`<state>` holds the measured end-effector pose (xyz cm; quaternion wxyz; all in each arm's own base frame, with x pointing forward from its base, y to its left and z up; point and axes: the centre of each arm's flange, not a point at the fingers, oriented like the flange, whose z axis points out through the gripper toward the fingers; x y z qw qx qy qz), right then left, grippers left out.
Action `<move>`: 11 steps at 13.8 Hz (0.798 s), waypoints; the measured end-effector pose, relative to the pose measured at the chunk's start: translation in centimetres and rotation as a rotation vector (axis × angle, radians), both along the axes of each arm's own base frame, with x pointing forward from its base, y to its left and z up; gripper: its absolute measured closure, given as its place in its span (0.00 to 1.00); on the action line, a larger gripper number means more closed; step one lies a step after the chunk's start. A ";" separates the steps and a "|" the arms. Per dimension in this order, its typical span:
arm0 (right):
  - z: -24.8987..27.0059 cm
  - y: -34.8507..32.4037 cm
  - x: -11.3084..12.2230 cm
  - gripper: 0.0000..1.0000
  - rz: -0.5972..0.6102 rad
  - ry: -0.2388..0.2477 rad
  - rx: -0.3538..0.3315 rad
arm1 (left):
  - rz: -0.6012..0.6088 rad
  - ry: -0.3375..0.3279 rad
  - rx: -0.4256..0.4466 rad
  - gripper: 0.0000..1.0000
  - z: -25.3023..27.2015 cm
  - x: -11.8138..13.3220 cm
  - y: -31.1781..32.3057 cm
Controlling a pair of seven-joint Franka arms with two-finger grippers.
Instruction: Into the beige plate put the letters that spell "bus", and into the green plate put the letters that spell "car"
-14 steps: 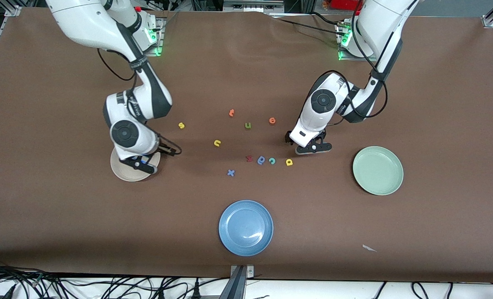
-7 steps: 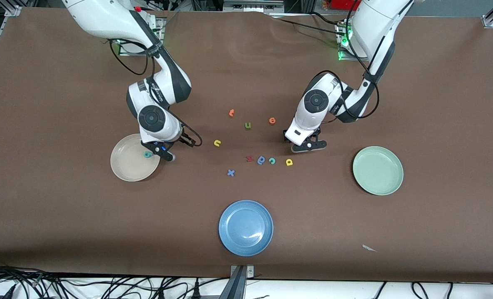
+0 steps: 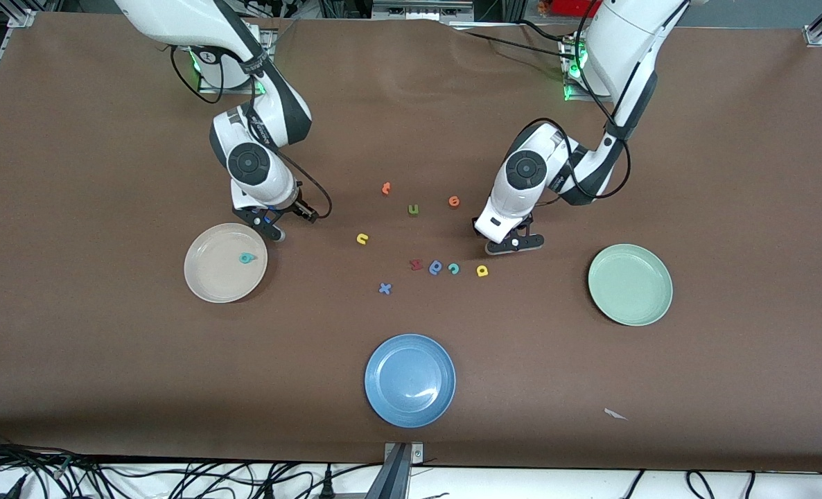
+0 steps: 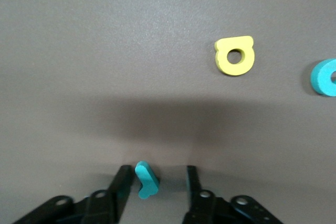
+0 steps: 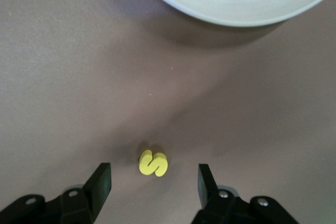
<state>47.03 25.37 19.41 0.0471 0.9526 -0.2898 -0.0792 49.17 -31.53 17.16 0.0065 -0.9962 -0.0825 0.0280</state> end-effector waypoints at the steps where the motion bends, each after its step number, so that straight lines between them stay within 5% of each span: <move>1: -0.3 0.0 -0.2 0.32 -0.001 -0.003 0.002 | 0.000 0.000 0.000 0.54 0.0 0.0 0.0; 11: -2.0 -0.1 -0.6 0.56 -0.009 -0.030 0.020 | -0.004 0.000 -0.002 0.80 0.1 -0.1 -0.3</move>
